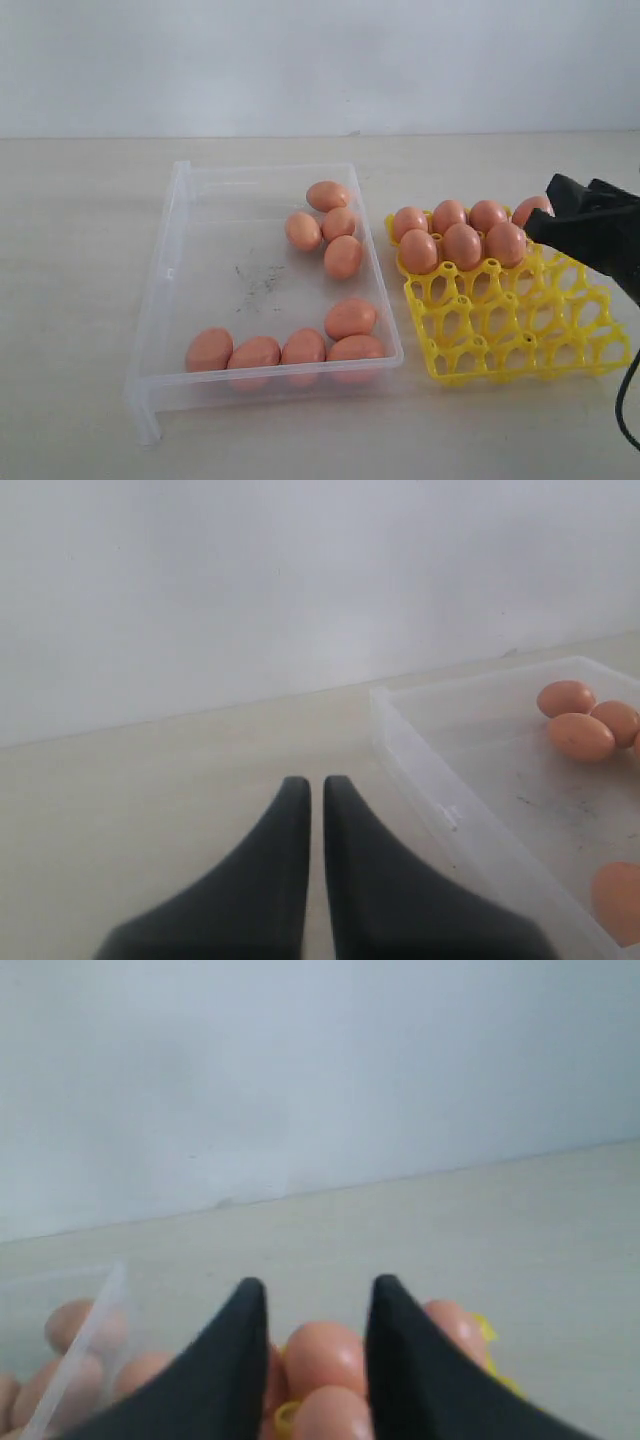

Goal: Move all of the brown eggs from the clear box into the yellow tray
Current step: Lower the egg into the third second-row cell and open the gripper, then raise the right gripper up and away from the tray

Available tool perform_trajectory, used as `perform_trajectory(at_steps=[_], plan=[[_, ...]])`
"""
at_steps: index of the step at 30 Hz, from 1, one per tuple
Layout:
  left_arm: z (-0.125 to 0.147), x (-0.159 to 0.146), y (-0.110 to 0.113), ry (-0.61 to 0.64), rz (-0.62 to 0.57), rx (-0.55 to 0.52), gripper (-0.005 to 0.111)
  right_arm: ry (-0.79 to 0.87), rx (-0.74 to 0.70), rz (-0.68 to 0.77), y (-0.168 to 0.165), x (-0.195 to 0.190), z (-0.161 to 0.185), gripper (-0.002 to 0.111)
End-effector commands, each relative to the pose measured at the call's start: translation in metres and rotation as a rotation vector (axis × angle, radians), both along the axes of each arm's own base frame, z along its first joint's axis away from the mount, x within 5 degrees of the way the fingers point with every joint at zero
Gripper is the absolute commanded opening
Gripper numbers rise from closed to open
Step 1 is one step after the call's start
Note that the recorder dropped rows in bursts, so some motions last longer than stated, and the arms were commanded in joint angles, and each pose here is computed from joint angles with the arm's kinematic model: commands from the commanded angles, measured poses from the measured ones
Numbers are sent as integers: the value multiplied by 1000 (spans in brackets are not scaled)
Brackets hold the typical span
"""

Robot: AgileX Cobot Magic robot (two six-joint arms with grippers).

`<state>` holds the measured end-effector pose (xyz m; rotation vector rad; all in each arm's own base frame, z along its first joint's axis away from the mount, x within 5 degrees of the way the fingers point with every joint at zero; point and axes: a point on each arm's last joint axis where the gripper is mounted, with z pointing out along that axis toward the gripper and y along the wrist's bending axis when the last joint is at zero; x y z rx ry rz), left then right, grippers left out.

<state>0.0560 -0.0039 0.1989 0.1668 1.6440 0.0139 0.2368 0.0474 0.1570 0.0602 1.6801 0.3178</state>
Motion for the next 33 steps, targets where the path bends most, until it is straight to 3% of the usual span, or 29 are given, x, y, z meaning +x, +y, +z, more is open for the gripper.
perform_trajectory(at_steps=[1,3,4,7,13,22,26,30,33], plan=[[-1,0,0,1,-6,-7,4,163,-13,173,14,-10,-5,1],[-1,0,0,1,-6,-7,4,92,-24,415,32,-22,0,1],[-1,0,0,1,-6,-7,4,-43,-38,561,42,-33,9,1],[-1,0,0,1,-6,-7,4,-151,-219,674,49,-44,13,1],[-1,0,0,1,-6,-7,4,-348,-339,658,51,-54,41,1],[-1,0,0,1,-6,-7,4,-772,-573,316,28,-78,111,1],[-1,0,0,1,-6,-7,4,-926,-515,294,23,-104,139,1],[-1,0,0,1,-6,-7,4,-999,-240,367,17,-136,162,1],[-1,0,0,1,-6,-7,4,-1073,-111,386,11,-154,181,1]])
